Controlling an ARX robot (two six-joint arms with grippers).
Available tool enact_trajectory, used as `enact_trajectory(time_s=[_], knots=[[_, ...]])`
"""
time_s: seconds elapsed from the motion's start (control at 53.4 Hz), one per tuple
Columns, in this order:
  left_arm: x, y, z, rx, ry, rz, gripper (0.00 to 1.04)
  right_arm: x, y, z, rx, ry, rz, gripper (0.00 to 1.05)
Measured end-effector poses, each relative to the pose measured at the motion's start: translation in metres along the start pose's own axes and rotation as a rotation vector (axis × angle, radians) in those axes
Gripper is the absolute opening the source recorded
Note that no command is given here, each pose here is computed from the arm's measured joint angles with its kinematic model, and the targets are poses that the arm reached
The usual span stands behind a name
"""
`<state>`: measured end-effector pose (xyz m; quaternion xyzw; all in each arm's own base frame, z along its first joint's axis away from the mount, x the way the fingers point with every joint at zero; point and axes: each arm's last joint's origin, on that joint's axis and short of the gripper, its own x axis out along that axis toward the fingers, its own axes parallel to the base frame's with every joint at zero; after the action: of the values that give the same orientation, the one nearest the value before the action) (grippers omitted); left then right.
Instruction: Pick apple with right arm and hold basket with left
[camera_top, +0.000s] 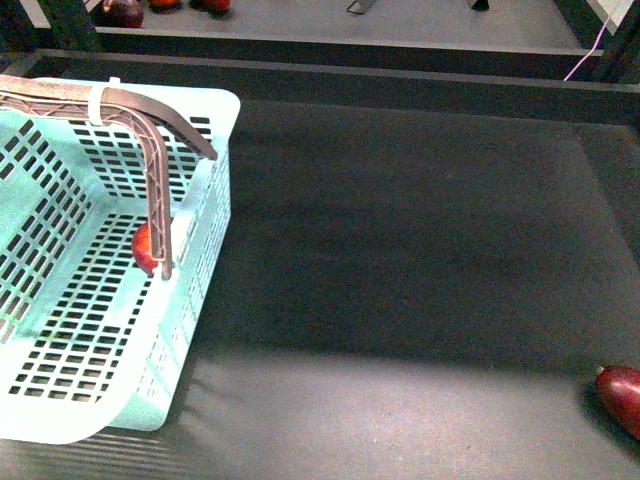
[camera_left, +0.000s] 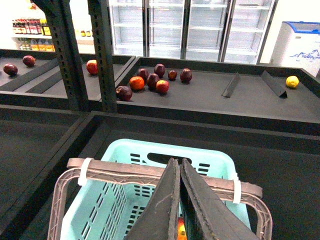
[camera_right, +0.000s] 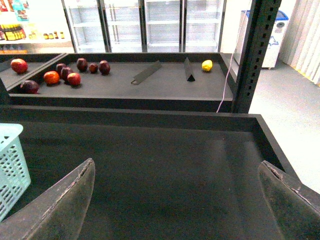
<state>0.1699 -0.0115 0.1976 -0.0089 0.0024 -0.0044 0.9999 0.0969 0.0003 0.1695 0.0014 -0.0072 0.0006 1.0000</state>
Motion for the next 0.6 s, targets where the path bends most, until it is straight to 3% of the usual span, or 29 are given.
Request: enact_trajectory(time_s=[0.15,0.599], knots=[[-0.011,0.011,-0.008,0.003,0.001,0.014,0.04,0.000,0.000,0.000,0.000,0.000,0.000,0.96],[-0.038,0.011,-0.022,0.006,0.000,0.005,0.04,0.000,0.000,0.000,0.000,0.000,0.000,0.96]])
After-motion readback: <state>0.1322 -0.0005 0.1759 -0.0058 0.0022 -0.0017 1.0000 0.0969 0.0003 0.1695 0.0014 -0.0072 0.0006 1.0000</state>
